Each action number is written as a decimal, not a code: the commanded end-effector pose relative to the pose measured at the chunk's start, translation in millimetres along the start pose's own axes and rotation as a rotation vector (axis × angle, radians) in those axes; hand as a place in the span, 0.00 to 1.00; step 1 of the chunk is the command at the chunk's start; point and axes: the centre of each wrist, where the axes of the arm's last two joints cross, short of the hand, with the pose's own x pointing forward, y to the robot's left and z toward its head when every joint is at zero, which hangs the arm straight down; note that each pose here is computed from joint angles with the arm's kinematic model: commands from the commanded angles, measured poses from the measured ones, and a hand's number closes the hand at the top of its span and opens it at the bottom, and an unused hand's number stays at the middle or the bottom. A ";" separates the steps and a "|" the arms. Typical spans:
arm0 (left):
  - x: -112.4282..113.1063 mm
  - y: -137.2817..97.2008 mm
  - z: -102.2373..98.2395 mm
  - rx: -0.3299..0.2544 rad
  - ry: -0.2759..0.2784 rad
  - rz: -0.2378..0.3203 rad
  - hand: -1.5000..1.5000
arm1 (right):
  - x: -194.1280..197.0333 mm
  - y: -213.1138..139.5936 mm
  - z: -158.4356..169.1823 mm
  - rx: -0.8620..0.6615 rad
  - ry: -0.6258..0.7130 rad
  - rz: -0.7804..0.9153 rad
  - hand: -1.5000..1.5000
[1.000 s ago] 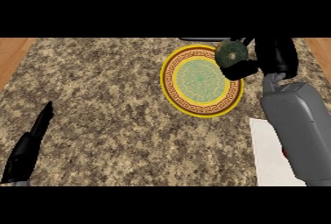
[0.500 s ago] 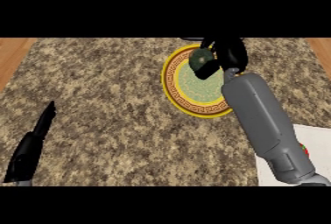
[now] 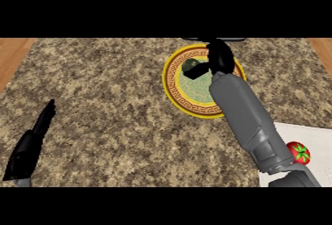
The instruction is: Pick the squash from the placemat and place it in the plate
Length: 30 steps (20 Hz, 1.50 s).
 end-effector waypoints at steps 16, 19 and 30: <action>-18.7 6.8 9.3 0.052 0.029 -0.015 0.50 | -83.3 -98.0 -12.0 -0.435 -0.043 -0.590 0.00; -9.5 6.2 10.0 0.036 0.029 0.015 0.50 | -121.5 -106.4 -1.0 -0.429 -0.071 -0.619 0.00; -12.1 -0.8 11.2 0.025 0.032 0.003 0.50 | -238.6 -164.9 42.0 -0.410 -0.137 -0.549 0.00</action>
